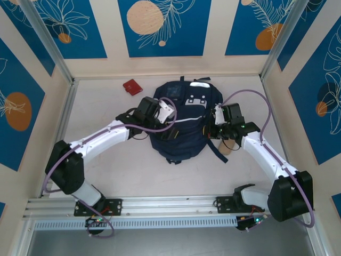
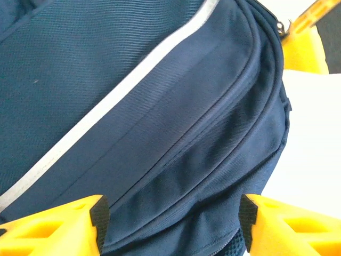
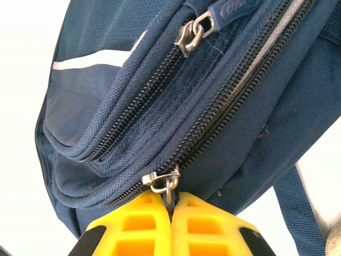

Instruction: Pack books, pencil case, and school supplies into a backpack

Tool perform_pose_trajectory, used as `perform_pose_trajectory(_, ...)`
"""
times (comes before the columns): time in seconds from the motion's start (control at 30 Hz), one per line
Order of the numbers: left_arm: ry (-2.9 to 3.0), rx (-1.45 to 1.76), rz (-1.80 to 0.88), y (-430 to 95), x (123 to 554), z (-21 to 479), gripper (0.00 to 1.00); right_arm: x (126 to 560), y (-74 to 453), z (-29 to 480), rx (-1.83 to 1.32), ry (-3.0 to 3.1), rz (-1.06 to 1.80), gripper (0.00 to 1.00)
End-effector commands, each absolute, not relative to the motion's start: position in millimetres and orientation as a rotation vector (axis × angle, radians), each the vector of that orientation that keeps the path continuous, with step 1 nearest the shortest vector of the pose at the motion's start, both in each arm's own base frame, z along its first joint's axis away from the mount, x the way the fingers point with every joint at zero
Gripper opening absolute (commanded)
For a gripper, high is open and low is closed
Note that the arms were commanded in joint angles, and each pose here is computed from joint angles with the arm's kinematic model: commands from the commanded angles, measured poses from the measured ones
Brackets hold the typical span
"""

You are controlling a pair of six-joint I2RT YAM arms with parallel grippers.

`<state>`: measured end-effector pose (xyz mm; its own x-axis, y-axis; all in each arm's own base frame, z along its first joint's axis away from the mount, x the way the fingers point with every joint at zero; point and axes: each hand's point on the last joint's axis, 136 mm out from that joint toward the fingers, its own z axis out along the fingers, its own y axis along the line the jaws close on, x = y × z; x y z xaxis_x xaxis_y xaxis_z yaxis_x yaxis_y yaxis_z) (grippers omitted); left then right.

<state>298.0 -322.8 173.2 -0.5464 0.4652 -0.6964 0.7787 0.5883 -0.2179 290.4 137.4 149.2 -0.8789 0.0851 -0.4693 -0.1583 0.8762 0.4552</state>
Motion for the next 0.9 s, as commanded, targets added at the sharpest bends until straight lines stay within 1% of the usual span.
perform_pose_trajectory(0.0,2.112,1.179,-0.635,-342,296,173,0.65,307,142,182,-0.124,2.455,0.725,0.0)
perform_pose_trajectory(0.13,2.091,1.223,-0.527,-349,314,163,0.58,307,142,184,-0.126,2.452,0.748,0.0)
perform_pose_trajectory(0.3,2.101,1.231,-0.45,-354,332,152,0.49,306,144,184,-0.139,2.453,0.772,0.0)
perform_pose_trajectory(0.4,2.099,1.225,-0.447,-358,338,150,0.45,304,145,183,-0.146,2.457,0.781,0.0)
perform_pose_trajectory(0.43,2.1,1.222,-0.46,-361,338,150,0.41,303,146,182,-0.151,2.459,0.785,0.0)
perform_pose_trajectory(0.5,2.103,1.208,-0.486,-365,339,150,0.3,301,147,180,-0.157,2.47,0.787,0.0)
perform_pose_trajectory(0.6,2.107,1.138,-0.52,-370,344,155,0.06,295,148,173,-0.163,2.505,0.764,0.0)
perform_pose_trajectory(0.63,2.117,1.091,-0.523,-370,348,157,0.0,292,148,169,-0.163,2.522,0.748,0.0)
perform_pose_trajectory(0.87,2.203,0.835,-0.507,-361,364,168,0.0,257,169,151,-0.25,2.617,0.713,0.0)
